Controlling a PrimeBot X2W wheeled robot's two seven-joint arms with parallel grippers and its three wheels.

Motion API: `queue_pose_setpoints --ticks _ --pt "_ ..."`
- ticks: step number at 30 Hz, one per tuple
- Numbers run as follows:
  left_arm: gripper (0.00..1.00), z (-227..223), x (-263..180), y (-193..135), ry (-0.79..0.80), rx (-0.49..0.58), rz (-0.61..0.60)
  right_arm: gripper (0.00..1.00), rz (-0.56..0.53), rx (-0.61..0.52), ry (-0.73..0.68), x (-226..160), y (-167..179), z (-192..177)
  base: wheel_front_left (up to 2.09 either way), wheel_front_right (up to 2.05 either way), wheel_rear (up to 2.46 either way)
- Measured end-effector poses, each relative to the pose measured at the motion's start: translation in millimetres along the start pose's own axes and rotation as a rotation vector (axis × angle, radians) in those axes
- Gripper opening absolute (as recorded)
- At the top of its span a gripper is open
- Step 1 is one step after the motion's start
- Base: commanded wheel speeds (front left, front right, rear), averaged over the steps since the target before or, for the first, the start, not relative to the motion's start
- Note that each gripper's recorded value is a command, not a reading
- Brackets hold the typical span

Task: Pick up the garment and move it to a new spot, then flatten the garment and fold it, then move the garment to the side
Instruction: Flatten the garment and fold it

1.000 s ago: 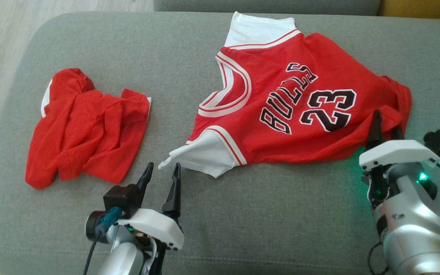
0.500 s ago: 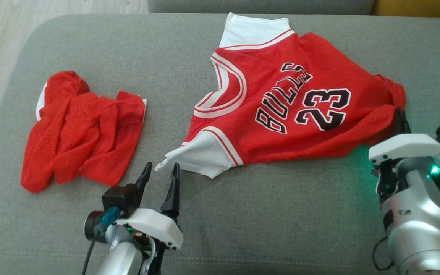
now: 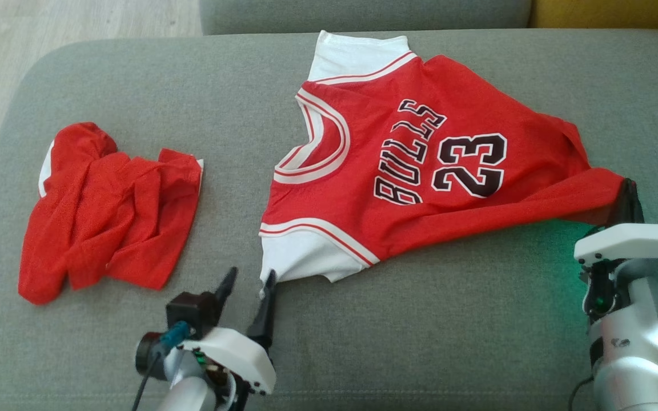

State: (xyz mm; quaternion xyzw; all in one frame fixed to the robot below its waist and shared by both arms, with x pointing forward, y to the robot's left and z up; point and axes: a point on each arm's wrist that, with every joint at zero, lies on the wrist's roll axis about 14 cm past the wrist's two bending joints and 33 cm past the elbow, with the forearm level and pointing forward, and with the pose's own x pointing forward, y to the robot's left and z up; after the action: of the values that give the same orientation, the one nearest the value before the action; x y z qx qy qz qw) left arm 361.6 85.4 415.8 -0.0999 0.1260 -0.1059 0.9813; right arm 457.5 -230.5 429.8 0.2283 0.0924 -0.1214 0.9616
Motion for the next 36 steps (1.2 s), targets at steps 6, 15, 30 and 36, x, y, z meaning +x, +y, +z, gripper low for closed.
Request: queue_pose_setpoints --ticks 6,15,30,36 --pt "1.0 -10 -3 -15 0.033 0.024 -0.084 0.0 0.011 0.008 0.005 -1 3 -1 0.0 0.0 0.0" --pt "1.0 -26 -9 -19 0.084 0.064 -0.122 0.0 0.023 0.018 0.011 -5 7 -2 0.0 0.0 0.0" --pt "0.0 -42 12 -18 0.167 0.102 -0.159 0.0 0.024 -0.001 0.026 -3 2 -8 0.0 0.0 0.0" --pt "0.0 -33 14 -18 0.139 0.031 -0.155 0.0 0.049 -0.011 0.02 -1 11 -6 0.0 0.0 0.0"
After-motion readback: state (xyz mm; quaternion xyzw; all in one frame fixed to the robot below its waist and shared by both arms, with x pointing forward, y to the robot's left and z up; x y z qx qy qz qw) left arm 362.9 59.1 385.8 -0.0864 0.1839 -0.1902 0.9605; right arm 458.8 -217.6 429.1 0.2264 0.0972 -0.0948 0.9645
